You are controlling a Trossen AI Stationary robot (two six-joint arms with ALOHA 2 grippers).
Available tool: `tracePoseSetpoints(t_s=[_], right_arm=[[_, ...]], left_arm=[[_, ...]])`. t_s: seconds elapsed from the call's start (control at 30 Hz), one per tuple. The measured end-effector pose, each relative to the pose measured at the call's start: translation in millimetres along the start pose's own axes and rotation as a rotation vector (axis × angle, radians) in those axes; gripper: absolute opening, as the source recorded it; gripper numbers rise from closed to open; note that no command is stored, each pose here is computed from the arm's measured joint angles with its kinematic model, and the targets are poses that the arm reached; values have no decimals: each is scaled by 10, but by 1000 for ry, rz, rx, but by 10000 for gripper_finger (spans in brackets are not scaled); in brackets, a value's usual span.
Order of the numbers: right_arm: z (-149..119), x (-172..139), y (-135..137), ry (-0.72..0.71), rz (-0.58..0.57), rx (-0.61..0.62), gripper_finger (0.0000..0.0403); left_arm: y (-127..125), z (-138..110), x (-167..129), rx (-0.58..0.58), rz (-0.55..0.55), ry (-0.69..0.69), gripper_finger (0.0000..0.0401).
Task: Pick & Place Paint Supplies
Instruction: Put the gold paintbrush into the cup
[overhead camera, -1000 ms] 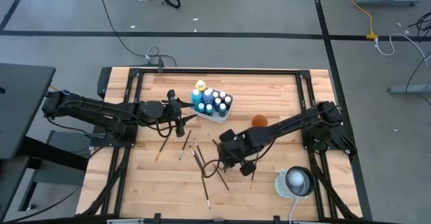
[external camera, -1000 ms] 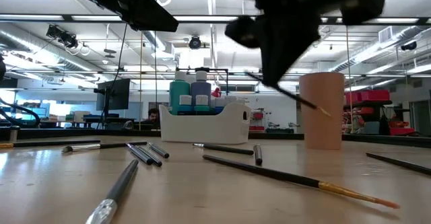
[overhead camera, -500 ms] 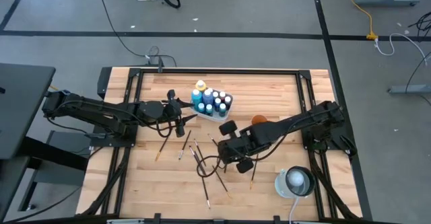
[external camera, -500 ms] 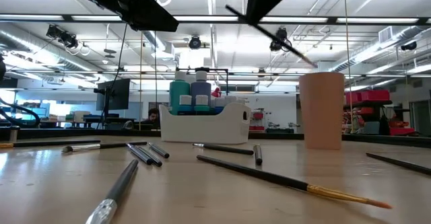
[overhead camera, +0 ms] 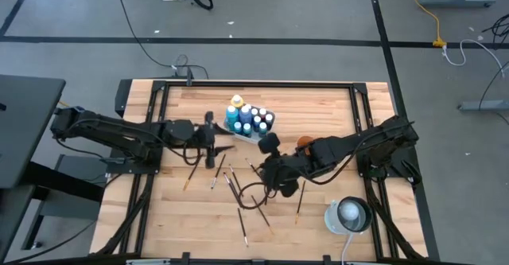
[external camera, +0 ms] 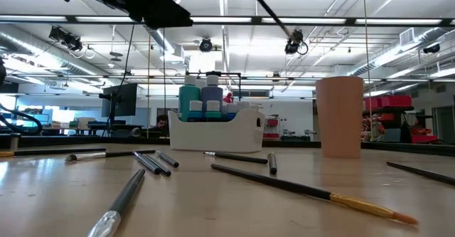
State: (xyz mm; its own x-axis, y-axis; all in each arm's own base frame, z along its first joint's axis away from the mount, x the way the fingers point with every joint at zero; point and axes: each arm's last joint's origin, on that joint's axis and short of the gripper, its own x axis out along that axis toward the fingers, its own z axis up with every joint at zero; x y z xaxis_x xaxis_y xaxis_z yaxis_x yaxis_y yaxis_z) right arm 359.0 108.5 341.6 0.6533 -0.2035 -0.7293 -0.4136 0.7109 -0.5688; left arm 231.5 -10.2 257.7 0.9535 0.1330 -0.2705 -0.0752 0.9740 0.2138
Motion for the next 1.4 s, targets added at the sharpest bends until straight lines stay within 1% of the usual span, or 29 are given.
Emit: tracePoseSetpoints(t_s=[0.07,0.17,0.23,0.33,0.37,0.47,0.53,0.6,0.73,0.8,0.87,0.97,1.07,1.13,1.27,1.4], right_arm=[[60,5,-64,-58,-56,-20,3],[143,-1,-158,-152,-123,-10,1],[198,-13,-214,-236,-133,11,0],[251,-26,-282,-328,-143,25,1],[250,-24,-301,-329,-158,31,1],[225,-8,-348,-317,-176,60,1],[192,26,-375,-308,-168,80,1],[151,86,-374,-290,-161,114,1],[-13,313,-259,-210,-93,227,1],[-95,408,-158,-155,-50,255,1],[-171,477,-56,-97,-12,285,1],[-333,553,79,36,61,364,1],[-423,561,147,118,149,461,1],[-436,556,175,131,204,504,0],[-403,538,214,100,317,562,0],[-423,527,232,124,366,600,16]], left_arm=[[-38,-97,53,59,-32,0,199],[-77,-159,198,133,-27,-30,199],[-95,-185,294,161,-3,-51,199],[-120,-167,404,216,35,-127,199],[-134,-157,431,230,37,-153,199],[-195,-174,459,248,-3,-164,199],[-226,-183,456,233,-23,-159,197],[-233,-185,453,216,-22,-151,187],[-218,-282,451,234,23,-29,153],[-228,-349,450,246,7,38,142],[-239,-407,447,235,-11,95,137],[-237,-429,444,191,5,120,137],[-229,-429,444,173,28,124,139],[-229,-430,444,172,29,125,139],[-231,-430,444,167,27,126,138],[-229,-430,444,166,28,126,137]])
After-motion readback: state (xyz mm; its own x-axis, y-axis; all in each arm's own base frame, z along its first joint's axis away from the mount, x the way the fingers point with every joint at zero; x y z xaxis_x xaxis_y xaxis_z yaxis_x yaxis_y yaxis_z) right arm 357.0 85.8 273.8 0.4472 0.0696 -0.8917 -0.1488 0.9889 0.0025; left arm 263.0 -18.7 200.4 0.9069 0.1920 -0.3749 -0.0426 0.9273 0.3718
